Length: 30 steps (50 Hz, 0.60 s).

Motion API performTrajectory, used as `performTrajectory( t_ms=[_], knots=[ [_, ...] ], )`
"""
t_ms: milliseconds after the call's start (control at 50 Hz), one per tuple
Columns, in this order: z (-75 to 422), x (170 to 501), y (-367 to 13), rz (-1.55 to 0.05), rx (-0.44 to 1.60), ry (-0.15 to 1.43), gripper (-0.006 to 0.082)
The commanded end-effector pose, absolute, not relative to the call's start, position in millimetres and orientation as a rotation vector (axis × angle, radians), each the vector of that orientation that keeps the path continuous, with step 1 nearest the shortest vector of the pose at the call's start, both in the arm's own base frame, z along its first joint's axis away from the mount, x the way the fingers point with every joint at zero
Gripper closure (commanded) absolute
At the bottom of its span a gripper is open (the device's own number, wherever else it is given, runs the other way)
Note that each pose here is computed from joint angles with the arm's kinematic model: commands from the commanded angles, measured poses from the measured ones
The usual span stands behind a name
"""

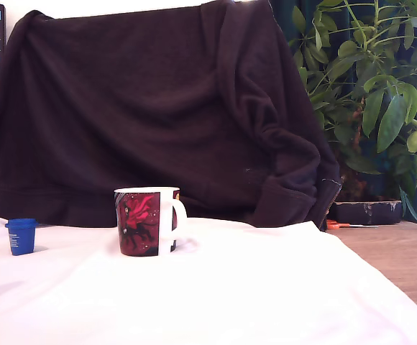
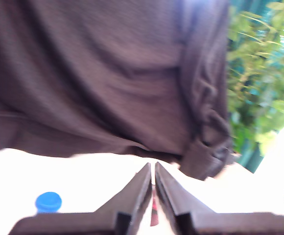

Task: Pick the blue coffee capsule and place it inside the red coffee cup

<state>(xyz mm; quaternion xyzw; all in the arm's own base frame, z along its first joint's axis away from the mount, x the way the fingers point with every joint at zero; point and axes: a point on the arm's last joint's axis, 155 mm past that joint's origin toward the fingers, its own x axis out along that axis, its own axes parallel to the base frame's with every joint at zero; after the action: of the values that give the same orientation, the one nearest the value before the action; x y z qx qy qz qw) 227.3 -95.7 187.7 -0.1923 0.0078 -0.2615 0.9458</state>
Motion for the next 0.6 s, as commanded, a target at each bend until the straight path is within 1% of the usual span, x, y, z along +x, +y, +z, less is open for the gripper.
performTrajectory(
  t_ms=[0, 40, 120, 140, 180, 200, 380, 580],
  knots=[
    [171, 232, -97, -0.522, -0.41, 0.07, 0.0631],
    [169, 235, -95, -0.501, -0.409, 0.075, 0.0513],
    [171, 239, -93, -0.481, -0.372, 0.056, 0.0248],
    [172, 239, -93, -0.48, -0.368, 0.051, 0.0194],
    [171, 242, -91, -0.463, -0.347, 0.048, 0.0131],
    [169, 244, -90, -0.449, -0.346, 0.053, 0.0116],
    [147, 258, -75, -0.335, -0.267, 0.111, 0.0116],
    [144, 269, -76, -0.316, -0.204, 0.11, 0.0118]
  ],
)
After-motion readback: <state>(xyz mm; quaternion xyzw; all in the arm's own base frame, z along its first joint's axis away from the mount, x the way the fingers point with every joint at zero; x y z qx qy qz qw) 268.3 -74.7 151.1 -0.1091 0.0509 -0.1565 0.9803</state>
